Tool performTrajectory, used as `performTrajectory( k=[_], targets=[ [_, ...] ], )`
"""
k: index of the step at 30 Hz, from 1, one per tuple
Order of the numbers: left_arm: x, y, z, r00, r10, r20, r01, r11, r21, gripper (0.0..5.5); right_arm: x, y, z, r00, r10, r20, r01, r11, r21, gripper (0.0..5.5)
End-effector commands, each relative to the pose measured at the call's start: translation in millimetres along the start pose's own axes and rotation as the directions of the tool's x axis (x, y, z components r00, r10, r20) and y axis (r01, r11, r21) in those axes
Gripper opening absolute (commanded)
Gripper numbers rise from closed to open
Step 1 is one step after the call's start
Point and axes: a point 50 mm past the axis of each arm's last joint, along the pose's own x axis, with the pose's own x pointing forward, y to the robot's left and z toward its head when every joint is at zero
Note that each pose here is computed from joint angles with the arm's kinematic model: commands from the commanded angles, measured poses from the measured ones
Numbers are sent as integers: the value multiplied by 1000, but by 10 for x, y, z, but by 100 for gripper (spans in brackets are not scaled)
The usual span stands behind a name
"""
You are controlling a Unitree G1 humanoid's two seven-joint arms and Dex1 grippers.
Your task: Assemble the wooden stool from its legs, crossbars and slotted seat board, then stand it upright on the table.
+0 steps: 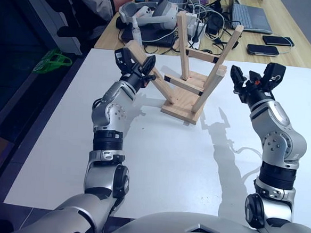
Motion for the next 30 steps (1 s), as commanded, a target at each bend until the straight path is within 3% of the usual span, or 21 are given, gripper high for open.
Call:
performTrajectory(
  k=[1,5,11,21,22,28,30],
  targets=[
    [13,61,57,1000,29,3,-29,997,78,102,12,-5,39,1000,4,-6,-4,1000,-9,368],
    [6,14,10,1000,3,-25,-1,995,102,102,9,-12,56,1000,4,-5,-4,1000,-17,368],
    [45,-225,-104,987,-81,-139,118,951,285,102,22,0,97,1000,12,3,-12,999,-33,368],
    [48,-216,-163,988,-40,-149,81,955,285,102,42,45,131,999,31,18,-30,998,-58,368],
    [41,-210,-158,990,-32,-136,68,961,269,138,42,46,132,999,31,19,-30,998,-61,368],
    [44,-266,23,999,-34,-39,42,969,242,219,38,48,122,999,35,18,-33,997,-70,368],
    [35,-318,145,998,-58,17,52,970,239,219,38,45,127,999,34,20,-33,997,-72,368]
  ],
)
